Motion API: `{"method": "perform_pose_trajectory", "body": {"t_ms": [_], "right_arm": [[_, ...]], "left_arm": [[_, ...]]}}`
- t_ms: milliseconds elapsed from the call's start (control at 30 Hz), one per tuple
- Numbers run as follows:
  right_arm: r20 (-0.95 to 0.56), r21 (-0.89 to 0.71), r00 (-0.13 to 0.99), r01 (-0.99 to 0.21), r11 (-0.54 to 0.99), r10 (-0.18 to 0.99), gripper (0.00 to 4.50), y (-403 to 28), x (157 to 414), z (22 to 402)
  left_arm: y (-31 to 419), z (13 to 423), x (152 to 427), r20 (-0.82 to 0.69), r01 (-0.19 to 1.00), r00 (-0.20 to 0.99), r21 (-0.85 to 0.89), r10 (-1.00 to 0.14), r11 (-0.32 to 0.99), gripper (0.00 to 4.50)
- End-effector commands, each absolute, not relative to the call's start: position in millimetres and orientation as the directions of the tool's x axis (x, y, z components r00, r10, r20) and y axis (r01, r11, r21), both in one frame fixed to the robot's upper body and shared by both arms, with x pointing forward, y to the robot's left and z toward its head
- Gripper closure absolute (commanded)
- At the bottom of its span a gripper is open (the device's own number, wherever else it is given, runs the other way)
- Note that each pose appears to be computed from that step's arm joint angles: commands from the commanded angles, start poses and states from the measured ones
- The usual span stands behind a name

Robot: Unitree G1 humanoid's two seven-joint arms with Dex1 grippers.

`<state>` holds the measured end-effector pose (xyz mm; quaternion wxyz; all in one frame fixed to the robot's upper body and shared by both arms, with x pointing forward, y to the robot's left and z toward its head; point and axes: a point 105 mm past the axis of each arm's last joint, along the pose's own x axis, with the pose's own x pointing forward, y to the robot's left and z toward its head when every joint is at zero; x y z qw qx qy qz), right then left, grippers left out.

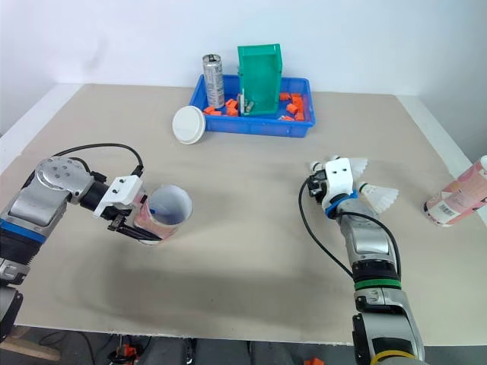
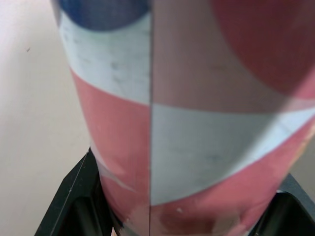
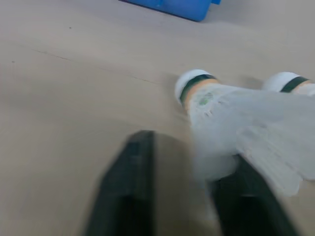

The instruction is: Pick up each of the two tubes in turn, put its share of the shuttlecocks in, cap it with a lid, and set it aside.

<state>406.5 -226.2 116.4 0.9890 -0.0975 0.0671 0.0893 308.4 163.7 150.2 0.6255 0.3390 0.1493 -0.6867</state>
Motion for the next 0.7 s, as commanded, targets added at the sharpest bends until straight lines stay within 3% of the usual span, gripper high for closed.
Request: {"method": "perform_pose_trajectory", "body": {"t_ms": [33,200,267,433,500,700], "right_arm": [[-0.062,-0.197,0.979,-0.203,0.959,0.194,4.47,-222,405,141],[0.080,-0.267,0.905,-0.386,0.883,0.419,4.47,-181,379,191],[0.088,-0.336,0.826,-0.501,0.797,0.557,4.47,-159,360,211],[-0.099,-0.554,0.469,-0.759,0.343,0.877,4.47,-105,284,231],[-0.177,-0.599,0.358,-0.778,0.188,0.917,4.47,-92,264,234],[-0.274,-0.690,0.193,-0.721,-0.053,0.942,4.47,-49,260,251]], "left_arm": [[169,138,304,-0.686,0.967,-0.011,0.177,-0.727,-0.182,1.63],[166,135,306,-0.677,0.968,-0.017,0.172,-0.736,-0.181,1.63],[164,135,306,-0.672,0.969,-0.022,0.167,-0.740,-0.180,1.63],[163,133,308,-0.666,0.971,-0.026,0.162,-0.745,-0.178,1.63],[163,132,308,-0.666,0.971,-0.026,0.160,-0.746,-0.176,1.63],[159,133,312,-0.650,0.973,-0.030,0.154,-0.759,-0.171,1.63]]}}
